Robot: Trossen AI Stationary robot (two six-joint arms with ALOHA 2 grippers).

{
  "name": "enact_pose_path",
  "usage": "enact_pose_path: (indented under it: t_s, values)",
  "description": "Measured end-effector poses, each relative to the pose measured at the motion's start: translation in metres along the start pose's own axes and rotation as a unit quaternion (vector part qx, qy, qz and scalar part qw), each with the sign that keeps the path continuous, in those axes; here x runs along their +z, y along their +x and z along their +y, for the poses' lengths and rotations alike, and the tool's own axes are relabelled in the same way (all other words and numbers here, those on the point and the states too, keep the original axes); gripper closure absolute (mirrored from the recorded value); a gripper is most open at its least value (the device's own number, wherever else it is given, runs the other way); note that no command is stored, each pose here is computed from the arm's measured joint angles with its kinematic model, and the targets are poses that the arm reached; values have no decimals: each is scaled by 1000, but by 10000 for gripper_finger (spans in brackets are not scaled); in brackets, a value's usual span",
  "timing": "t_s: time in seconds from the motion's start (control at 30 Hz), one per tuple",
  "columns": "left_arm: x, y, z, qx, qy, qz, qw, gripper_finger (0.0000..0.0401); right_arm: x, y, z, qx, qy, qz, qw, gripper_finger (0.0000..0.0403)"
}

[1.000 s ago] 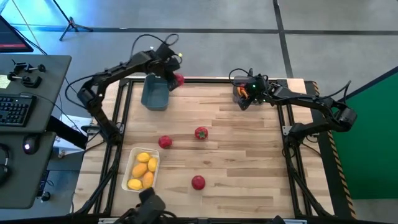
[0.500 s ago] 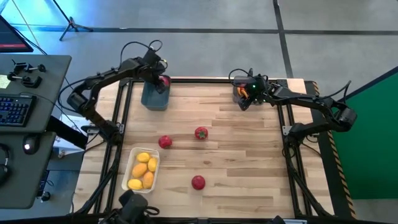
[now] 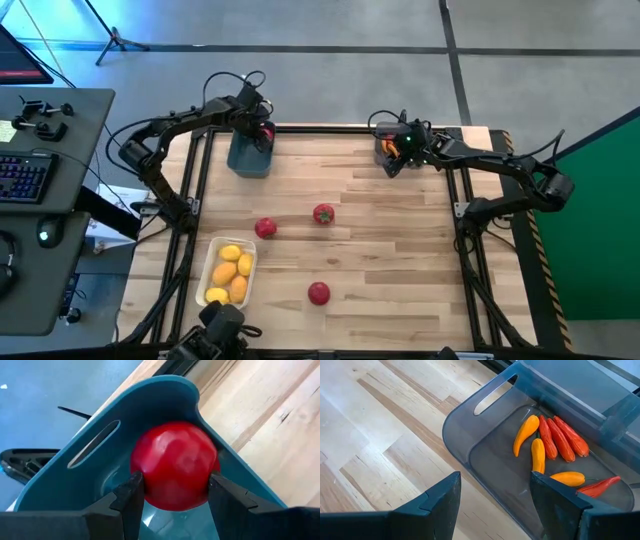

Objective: Sort produce into baskets
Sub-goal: Put the red tomato into the green bin

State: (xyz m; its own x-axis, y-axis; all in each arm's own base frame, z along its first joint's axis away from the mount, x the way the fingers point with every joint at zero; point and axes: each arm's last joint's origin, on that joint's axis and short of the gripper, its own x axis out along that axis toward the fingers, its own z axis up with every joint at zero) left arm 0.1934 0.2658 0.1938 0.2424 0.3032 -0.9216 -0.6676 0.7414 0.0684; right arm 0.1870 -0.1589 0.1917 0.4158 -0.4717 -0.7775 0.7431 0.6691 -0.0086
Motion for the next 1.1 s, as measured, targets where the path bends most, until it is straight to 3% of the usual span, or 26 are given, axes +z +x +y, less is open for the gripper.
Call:
enact_pose_path:
  t_s: [0.27, 0.73, 1.1]
  values:
    - [0, 4, -1, -2, 10, 6, 1000, 223, 0, 0, 0, 0, -1, 0, 1000, 176]
    - [1, 4, -3, 8, 15, 6, 1000, 142, 0, 0, 0, 0, -2, 0, 1000, 176]
    - [6, -19, -5, 34, 38, -38, 998, 137, 0, 0, 0, 0, -11, 0, 1000, 176]
